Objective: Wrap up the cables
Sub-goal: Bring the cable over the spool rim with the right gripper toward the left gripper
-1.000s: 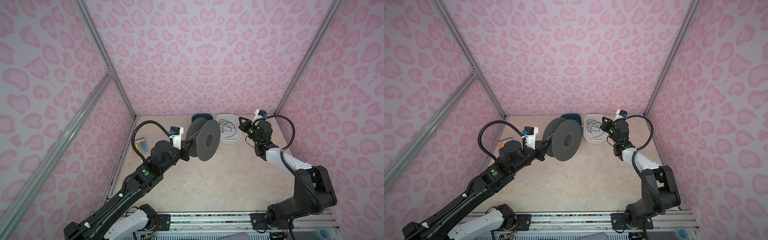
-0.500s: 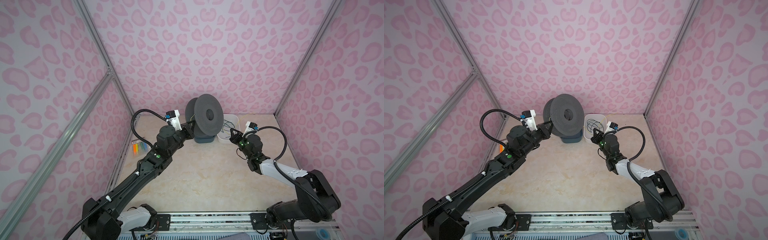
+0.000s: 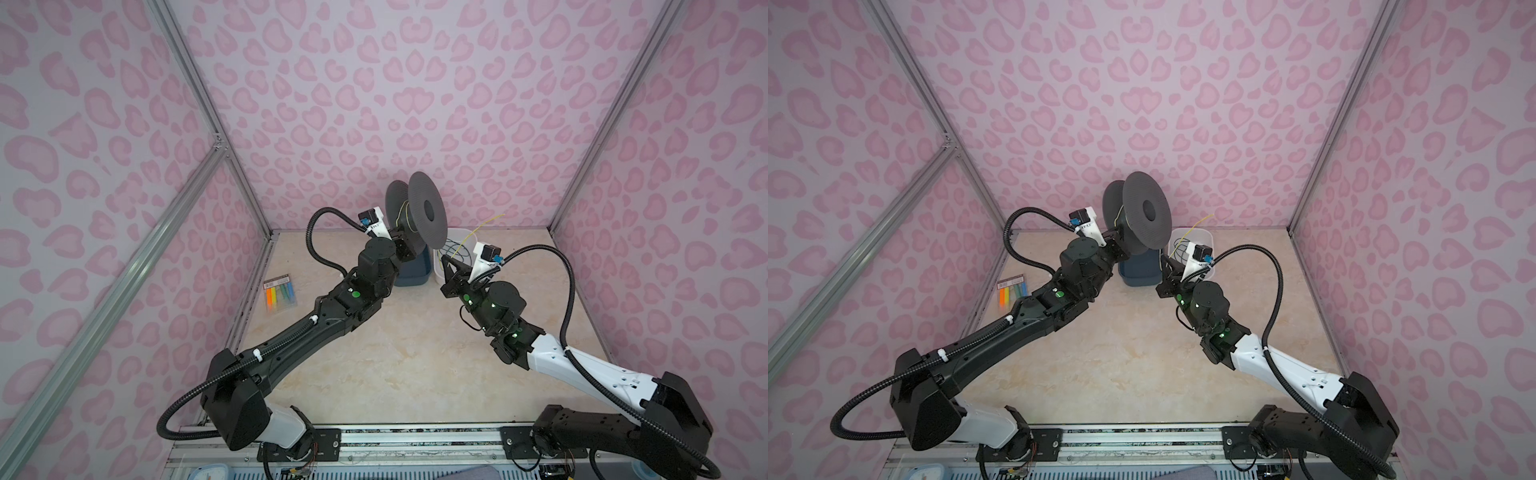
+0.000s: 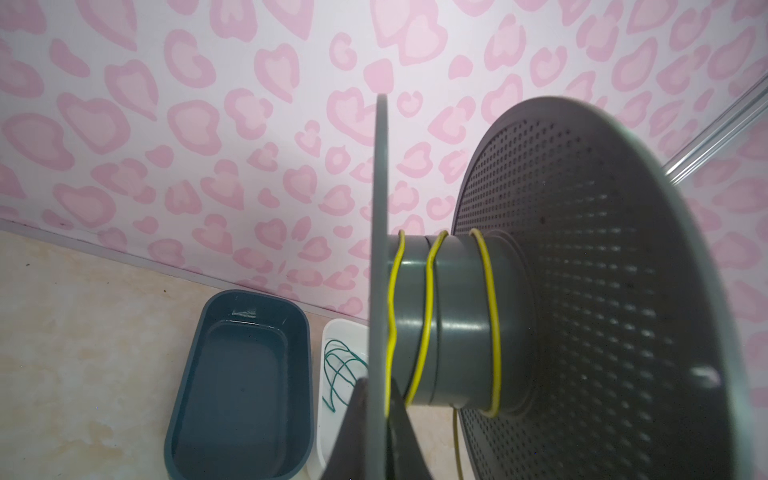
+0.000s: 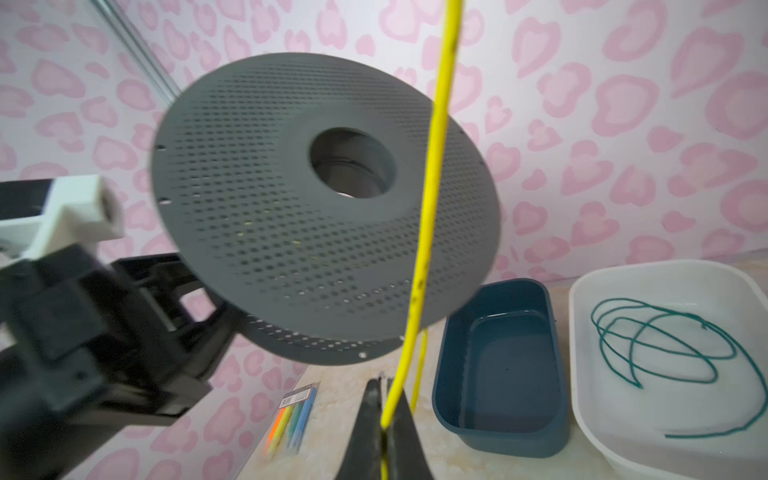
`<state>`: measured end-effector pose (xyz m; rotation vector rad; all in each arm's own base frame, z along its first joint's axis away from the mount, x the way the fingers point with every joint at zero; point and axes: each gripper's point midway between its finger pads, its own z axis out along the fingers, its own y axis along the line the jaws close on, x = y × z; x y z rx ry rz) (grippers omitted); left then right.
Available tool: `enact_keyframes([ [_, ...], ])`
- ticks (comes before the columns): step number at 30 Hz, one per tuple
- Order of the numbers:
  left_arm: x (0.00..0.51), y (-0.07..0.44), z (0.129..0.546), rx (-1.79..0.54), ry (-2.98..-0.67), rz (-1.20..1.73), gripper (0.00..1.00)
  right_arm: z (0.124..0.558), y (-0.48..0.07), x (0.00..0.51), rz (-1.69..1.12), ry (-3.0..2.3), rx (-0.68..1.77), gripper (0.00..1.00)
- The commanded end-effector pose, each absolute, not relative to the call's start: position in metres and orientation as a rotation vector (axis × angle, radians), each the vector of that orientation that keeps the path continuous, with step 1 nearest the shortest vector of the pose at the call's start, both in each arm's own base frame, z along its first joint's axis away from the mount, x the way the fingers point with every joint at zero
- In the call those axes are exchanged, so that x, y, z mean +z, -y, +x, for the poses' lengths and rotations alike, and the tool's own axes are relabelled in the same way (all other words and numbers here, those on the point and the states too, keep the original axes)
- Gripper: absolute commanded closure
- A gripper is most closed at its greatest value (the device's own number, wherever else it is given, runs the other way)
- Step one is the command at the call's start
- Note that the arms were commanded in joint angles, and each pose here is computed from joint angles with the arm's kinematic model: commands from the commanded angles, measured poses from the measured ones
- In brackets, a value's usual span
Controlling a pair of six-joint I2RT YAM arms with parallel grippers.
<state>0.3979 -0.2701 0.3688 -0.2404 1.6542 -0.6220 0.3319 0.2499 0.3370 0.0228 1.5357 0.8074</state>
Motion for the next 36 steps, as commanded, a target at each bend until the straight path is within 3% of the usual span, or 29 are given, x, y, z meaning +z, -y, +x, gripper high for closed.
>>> enact_keyframes([
  [1, 0.371, 0.270, 0.403, -0.499, -1.631, -0.212, 0.96, 0.326, -0.256, 0.348, -0.086, -1.530, 0.726, 1.00],
  [16, 0.279, 0.295, 0.374, -0.214, -1.843, 0.165, 0.96, 0.326, -0.284, 0.418, -0.290, -1.440, 0.751, 1.00],
  [36, 0.198, 0.300, 0.305, 0.103, -1.880, 0.540, 0.96, 0.387, -0.245, 0.426, -0.250, -1.489, 0.721, 1.00],
])
